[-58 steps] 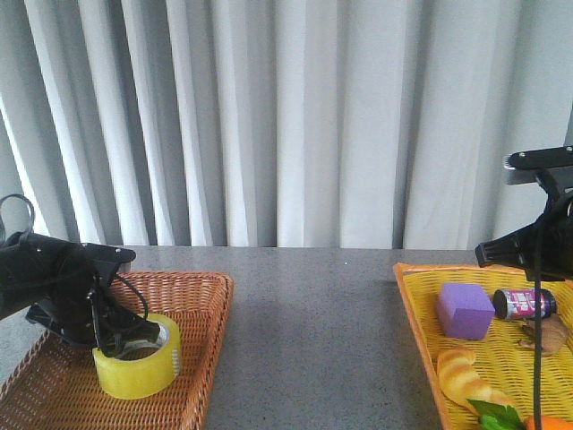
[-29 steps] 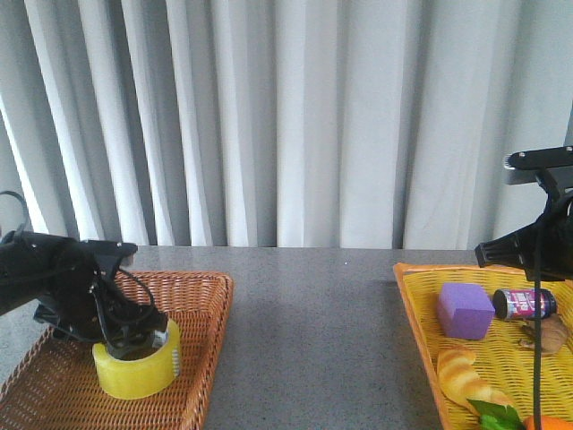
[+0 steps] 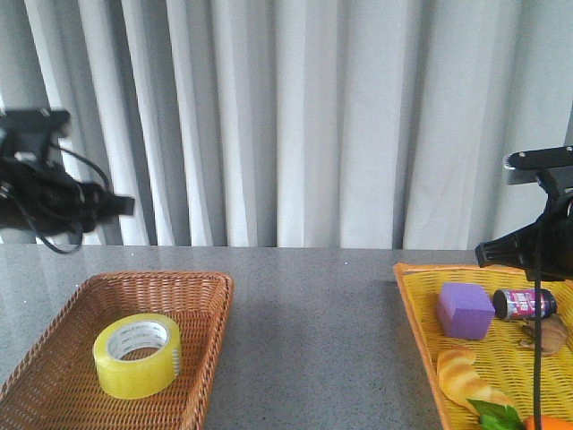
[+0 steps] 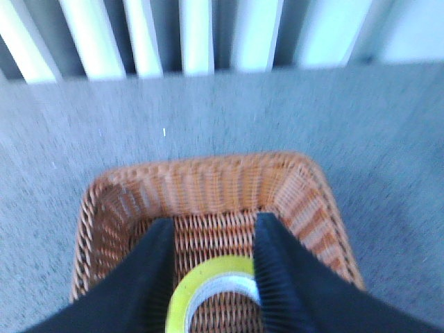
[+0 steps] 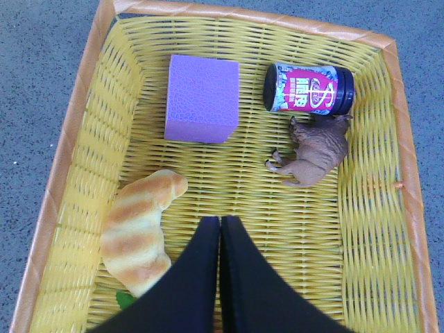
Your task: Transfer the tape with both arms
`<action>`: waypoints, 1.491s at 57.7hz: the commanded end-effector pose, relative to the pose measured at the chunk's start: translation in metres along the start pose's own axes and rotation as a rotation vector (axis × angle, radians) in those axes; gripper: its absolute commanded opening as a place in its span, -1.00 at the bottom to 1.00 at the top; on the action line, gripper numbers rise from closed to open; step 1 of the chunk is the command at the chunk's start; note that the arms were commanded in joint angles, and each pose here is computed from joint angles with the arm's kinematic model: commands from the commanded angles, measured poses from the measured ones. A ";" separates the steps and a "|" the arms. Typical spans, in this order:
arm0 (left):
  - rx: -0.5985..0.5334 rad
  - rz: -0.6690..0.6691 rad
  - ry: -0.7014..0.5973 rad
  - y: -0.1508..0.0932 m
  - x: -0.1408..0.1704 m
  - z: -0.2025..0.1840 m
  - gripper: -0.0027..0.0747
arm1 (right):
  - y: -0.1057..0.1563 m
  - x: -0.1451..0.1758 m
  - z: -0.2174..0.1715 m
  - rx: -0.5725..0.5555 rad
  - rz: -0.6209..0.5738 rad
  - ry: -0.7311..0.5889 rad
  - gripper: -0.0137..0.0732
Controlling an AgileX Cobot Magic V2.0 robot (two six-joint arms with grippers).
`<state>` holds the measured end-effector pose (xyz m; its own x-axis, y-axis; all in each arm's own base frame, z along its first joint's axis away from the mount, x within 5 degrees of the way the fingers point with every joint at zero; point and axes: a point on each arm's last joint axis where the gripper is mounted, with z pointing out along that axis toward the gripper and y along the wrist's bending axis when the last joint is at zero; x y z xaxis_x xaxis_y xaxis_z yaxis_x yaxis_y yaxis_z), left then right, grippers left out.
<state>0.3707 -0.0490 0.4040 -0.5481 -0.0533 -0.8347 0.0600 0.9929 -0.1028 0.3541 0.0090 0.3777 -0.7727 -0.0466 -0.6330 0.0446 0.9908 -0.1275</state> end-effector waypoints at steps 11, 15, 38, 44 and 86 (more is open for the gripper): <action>0.044 -0.010 -0.296 -0.005 -0.036 -0.094 -0.95 | -0.007 -0.010 -0.022 0.016 -0.003 -0.107 -0.70; 0.046 -0.011 -0.311 -0.005 -0.037 -0.102 -0.95 | -0.007 -0.010 -0.022 0.016 -0.003 -0.107 -0.70; 0.045 -0.015 -0.274 -0.005 -0.034 -0.105 -0.95 | -0.007 -0.010 -0.022 0.015 -0.003 -0.108 -0.70; 0.045 -0.015 -0.275 -0.005 -0.034 -0.105 -0.95 | -0.007 -0.010 -0.022 0.015 -0.003 -0.108 -0.70; 0.046 -0.007 -0.356 0.011 0.074 -0.171 -0.95 | -0.007 -0.010 -0.022 0.015 -0.003 -0.108 -0.70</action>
<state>0.2278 -0.0304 0.4229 -0.3999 -0.0780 -0.9133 0.0807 0.9895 -0.1199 0.3541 0.0090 0.3776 -0.7734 -0.0465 -0.6322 0.0447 0.9908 -0.1276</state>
